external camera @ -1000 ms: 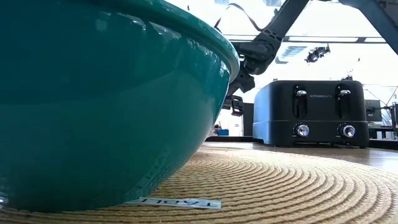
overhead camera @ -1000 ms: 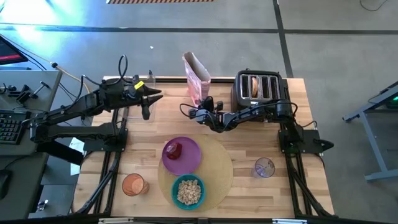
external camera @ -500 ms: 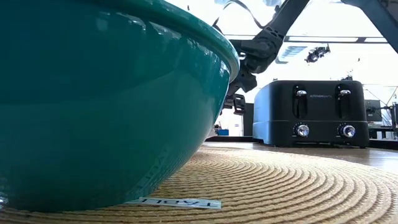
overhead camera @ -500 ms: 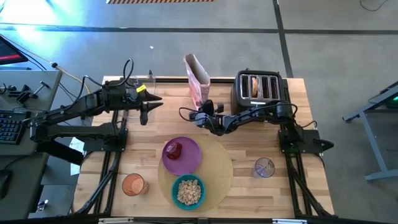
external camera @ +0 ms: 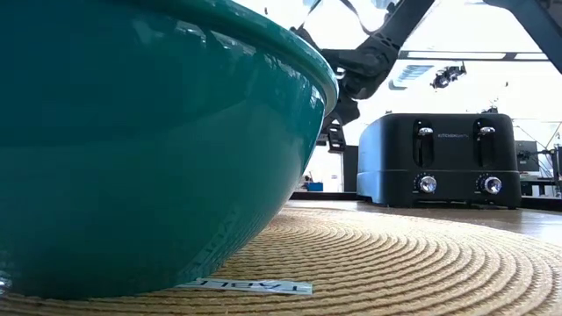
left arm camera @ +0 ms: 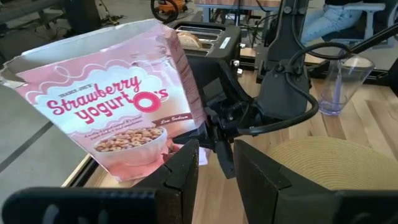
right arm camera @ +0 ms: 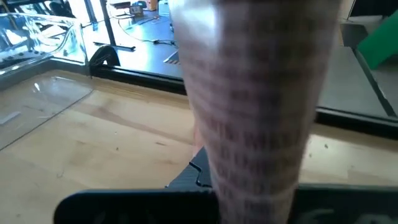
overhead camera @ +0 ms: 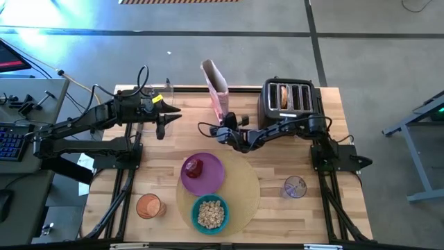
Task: Arrange a breakfast setting
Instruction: Pour the cereal from the red cereal box into the blue bowl, then put the brown bagel on the purple plate to the left of the red apple
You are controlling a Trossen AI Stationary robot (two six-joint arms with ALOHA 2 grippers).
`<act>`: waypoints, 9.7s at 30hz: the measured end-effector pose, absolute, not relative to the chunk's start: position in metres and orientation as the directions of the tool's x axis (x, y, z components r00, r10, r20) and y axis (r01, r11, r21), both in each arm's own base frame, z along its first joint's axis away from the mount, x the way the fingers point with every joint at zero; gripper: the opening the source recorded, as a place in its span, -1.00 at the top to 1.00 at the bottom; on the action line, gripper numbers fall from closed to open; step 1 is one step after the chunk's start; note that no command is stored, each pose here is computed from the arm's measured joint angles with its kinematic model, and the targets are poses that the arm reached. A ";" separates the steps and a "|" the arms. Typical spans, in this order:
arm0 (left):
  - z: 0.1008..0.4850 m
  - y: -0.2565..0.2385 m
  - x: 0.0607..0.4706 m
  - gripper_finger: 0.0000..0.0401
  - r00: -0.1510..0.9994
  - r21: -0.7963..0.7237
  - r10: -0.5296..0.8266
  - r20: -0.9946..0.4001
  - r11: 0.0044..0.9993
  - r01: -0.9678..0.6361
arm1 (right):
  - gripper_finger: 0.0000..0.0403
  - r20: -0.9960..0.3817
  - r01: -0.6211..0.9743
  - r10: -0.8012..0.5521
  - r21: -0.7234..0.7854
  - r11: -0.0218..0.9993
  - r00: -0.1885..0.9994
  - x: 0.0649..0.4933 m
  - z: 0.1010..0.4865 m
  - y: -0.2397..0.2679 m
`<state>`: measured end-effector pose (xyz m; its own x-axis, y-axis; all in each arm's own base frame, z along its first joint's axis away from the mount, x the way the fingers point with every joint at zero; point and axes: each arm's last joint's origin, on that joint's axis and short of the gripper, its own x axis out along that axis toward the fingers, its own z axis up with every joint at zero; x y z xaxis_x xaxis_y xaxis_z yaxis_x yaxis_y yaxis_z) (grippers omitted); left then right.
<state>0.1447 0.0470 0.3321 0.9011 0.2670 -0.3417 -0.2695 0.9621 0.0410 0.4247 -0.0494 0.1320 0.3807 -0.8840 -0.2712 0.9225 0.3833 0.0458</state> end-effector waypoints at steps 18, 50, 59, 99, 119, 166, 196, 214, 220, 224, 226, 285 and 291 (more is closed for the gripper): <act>0.332 0.047 0.145 0.55 0.901 0.042 0.267 -0.342 0.962 -0.269 | 1.00 -0.295 0.935 -0.887 0.090 0.343 0.354 0.427 0.135 -0.049; 0.332 0.047 0.145 0.55 0.901 0.042 0.267 -0.342 0.962 -0.269 | 0.42 -0.361 0.896 -0.823 0.255 0.364 0.438 0.429 0.133 -0.053; 0.332 0.047 0.145 0.55 0.901 0.042 0.267 -0.342 0.962 -0.269 | 0.41 -0.374 0.876 -0.798 0.296 0.380 0.473 0.430 0.133 -0.045; 0.332 0.047 0.145 0.55 0.901 0.042 0.267 -0.342 0.962 -0.269 | 0.11 -0.364 0.856 -0.777 0.277 0.437 0.514 0.446 0.155 -0.023; 0.332 0.047 0.145 0.55 0.901 0.042 0.267 -0.342 0.962 -0.269 | 0.11 -0.427 0.860 -0.750 0.180 0.477 0.505 0.435 0.161 -0.001; 0.332 0.047 0.145 0.55 0.901 0.042 0.267 -0.342 0.962 -0.269 | 0.11 -0.744 0.967 -0.660 -0.082 0.240 0.101 0.240 0.327 -0.110; 0.332 0.047 0.145 0.55 0.901 0.042 0.267 -0.342 0.962 -0.269 | 0.31 -0.800 0.988 -0.600 -0.100 0.118 -0.009 0.211 0.265 -0.160; 0.332 0.047 0.145 0.55 0.901 0.042 0.267 -0.341 0.962 -0.269 | 0.76 -0.810 0.990 -0.587 -0.087 0.110 -0.006 0.211 0.262 -0.160; 0.332 0.047 0.145 0.55 0.901 0.042 0.267 -0.341 0.962 -0.269 | 0.81 -0.810 0.990 -0.586 -0.089 0.110 -0.007 0.211 0.262 -0.160; 0.332 0.047 0.145 0.55 0.901 0.042 0.267 -0.342 0.962 -0.269 | 0.81 -0.810 0.990 -0.586 -0.090 0.111 -0.008 0.211 0.263 -0.160; 0.332 0.047 0.145 0.55 0.901 0.042 0.267 -0.341 0.962 -0.269 | 0.81 -0.809 0.990 -0.588 -0.087 0.113 -0.004 0.210 0.264 -0.159; 0.332 0.047 0.145 0.55 0.901 0.042 0.267 -0.341 0.962 -0.269 | 0.82 -0.670 0.737 -0.416 0.301 0.605 0.615 0.249 0.312 -0.005; 0.332 0.047 0.145 0.55 0.901 0.042 0.267 -0.342 0.962 -0.269 | 0.82 -0.660 0.678 -0.345 0.346 0.649 0.668 0.275 0.297 0.019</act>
